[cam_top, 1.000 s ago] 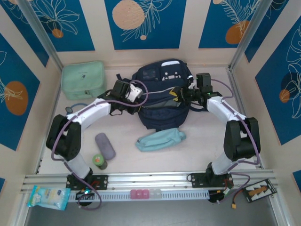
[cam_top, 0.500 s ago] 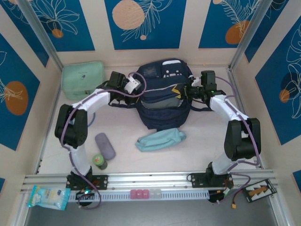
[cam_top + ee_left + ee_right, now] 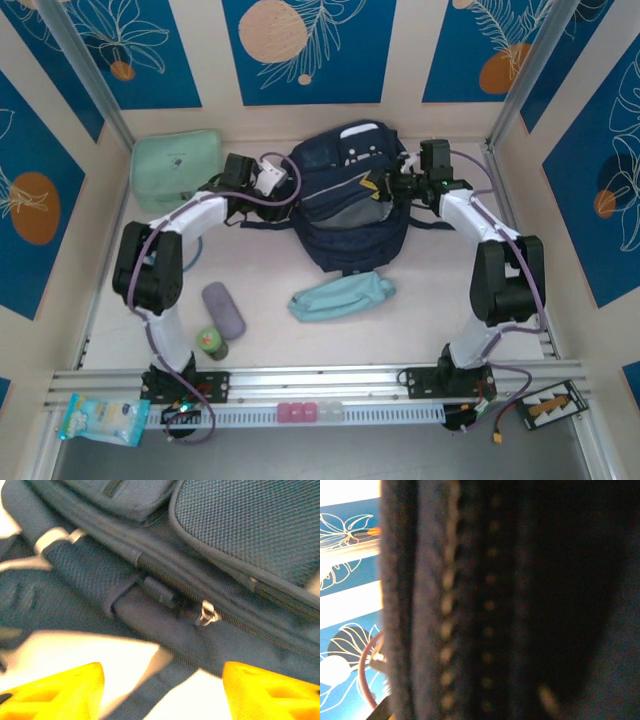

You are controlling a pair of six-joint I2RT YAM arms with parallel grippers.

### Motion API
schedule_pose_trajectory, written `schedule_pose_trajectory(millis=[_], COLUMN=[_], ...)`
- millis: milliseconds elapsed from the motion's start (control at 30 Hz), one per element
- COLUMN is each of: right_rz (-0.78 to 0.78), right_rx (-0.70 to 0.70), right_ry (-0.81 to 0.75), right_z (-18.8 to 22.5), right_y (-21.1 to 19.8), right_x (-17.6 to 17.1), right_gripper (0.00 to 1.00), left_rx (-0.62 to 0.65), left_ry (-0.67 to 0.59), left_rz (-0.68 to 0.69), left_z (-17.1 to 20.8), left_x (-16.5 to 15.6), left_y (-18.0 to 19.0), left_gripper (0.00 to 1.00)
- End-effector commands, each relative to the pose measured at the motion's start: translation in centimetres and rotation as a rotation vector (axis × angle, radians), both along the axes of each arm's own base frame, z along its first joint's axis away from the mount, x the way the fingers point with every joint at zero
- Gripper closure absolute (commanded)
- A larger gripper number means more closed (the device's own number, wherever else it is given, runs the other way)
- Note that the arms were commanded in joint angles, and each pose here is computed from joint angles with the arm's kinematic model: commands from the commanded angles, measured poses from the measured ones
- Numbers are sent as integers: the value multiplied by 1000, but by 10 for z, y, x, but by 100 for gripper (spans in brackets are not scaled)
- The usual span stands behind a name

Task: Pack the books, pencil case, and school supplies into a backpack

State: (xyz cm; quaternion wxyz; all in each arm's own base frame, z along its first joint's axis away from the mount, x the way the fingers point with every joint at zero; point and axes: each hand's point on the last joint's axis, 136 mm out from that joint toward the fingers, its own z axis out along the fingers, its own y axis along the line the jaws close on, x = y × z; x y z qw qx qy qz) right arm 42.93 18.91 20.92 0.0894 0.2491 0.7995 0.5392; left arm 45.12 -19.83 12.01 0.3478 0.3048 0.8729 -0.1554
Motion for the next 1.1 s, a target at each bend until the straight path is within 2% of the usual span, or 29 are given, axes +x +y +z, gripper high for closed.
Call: schedule_pose_trajectory(millis=[0, 133, 200, 233, 300, 333, 400, 467, 600, 733, 833, 967, 1067], right_rz=[12, 27, 35, 33, 24, 12, 5, -1, -12, 1, 90, 287, 411], right_rx=[-42, -58, -76, -89, -125, -149, -212, -299, -461, -541, -600, -737, -752], right_ry=[-103, -90, -83, -77, -78, -86, -130, -141, -127, -104, -120, -121, -85], right_z=[3, -13, -20, -22, -21, -18, -5, 3, 8, 3, -2, -29, -56], right_y=[8, 19, 22, 21, 16, 11, 0, -14, -45, -54, -35, 2, 29], right_x=[25, 41, 44, 43, 37, 33, 19, 2, -43, -89, -122, -163, -189], right_gripper=[86, 85, 81, 75, 52, 44, 34, 30, 28, 28, 28, 29, 30], left_rx=[0, -11, -33, -43, -58, -59, -64, -73, -118, -141, -170, -199, -196], left_ry=[-108, -119, -123, -125, -139, -145, -166, -179, -239, -279, -295, -317, -332], left_rz=[144, 234, 261, 271, 305, 322, 356, 373, 432, 525, 538, 527, 504], left_z=[32, 40, 48, 52, 62, 65, 77, 89, 114, 128, 135, 140, 141], left_x=[2, -13, -20, -22, -25, -25, -27, -29, -31, -30, -29, -30, -32], left_y=[27, 43, 47, 48, 52, 55, 61, 63, 71, 84, 84, 81, 80], left_gripper=[20, 0, 0, 0, 0, 0, 0, 0, 0, 0, 0, 0, 0])
